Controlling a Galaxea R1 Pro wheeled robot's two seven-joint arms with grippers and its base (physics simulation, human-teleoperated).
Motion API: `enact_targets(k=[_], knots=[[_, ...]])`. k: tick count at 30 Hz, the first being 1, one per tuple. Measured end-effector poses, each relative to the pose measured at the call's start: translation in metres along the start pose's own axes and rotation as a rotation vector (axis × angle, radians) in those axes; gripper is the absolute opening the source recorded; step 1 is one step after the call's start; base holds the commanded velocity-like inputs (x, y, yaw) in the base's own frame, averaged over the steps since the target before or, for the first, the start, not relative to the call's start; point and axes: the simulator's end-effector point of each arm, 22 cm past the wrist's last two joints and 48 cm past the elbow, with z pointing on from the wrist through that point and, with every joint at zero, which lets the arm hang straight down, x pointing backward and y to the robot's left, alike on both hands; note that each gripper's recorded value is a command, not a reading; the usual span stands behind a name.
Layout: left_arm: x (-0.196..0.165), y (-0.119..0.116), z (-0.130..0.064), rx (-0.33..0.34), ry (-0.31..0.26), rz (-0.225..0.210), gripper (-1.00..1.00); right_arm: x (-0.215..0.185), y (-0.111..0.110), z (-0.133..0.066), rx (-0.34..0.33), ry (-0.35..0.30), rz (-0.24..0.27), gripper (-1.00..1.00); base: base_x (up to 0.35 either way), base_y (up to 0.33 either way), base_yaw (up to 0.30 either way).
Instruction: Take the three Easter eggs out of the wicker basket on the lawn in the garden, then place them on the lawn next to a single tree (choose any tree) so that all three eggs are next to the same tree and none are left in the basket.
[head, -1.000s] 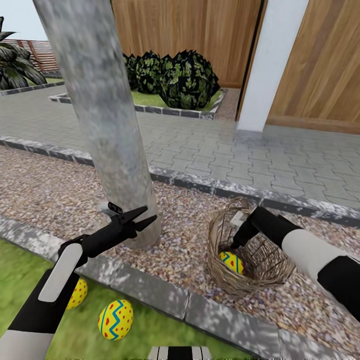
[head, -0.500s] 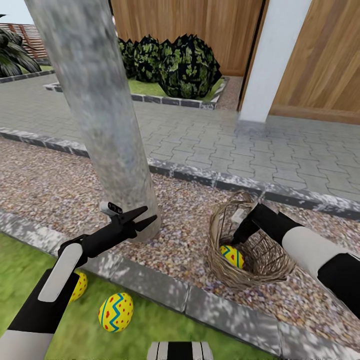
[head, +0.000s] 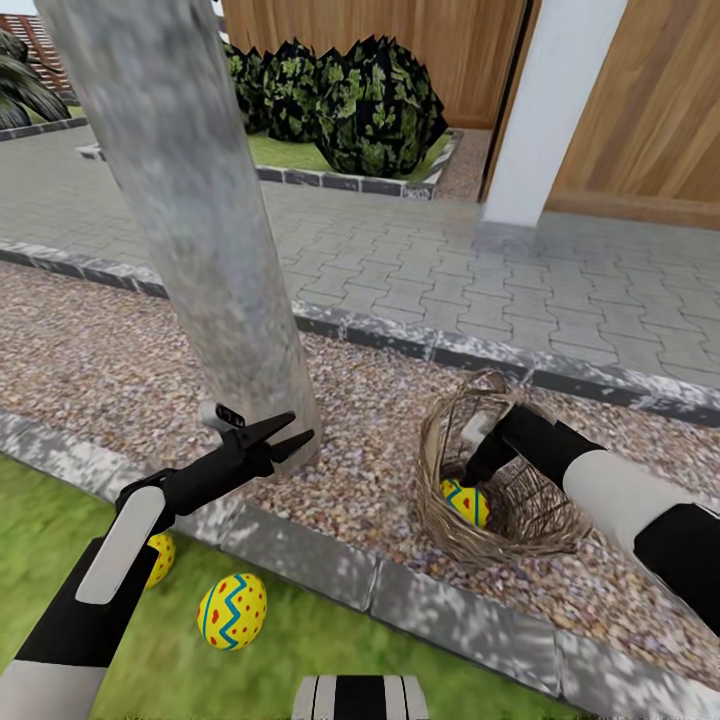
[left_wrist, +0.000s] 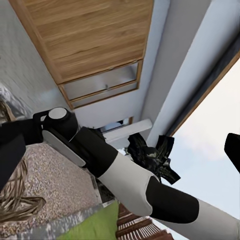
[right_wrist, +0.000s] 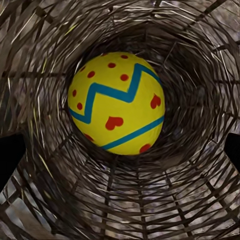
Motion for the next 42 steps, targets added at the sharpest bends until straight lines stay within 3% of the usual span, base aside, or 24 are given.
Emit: enact_targets(k=[5, 14, 22, 42], knots=[[0.001, 0.016, -0.003, -0.014, -0.003, -0.025, 1.00, 0.007, -0.001, 0.018, 0.005, 0.020, 0.004, 1.00, 0.000, 0.000, 0.000], [0.004, 0.027, -0.005, -0.023, -0.003, -0.043, 1.00, 0.007, -0.008, 0.026, 0.022, 0.026, 0.006, 1.00, 0.000, 0.000, 0.000], [0.004, 0.031, -0.005, -0.023, -0.003, -0.051, 1.00, 0.005, -0.031, 0.026, 0.118, 0.026, 0.007, 1.00, 0.000, 0.000, 0.000], [0.011, 0.057, -0.009, -0.044, -0.001, -0.092, 1.00, 0.012, -0.022, 0.055, 0.083, 0.047, 0.003, 1.00, 0.000, 0.000, 0.000]])
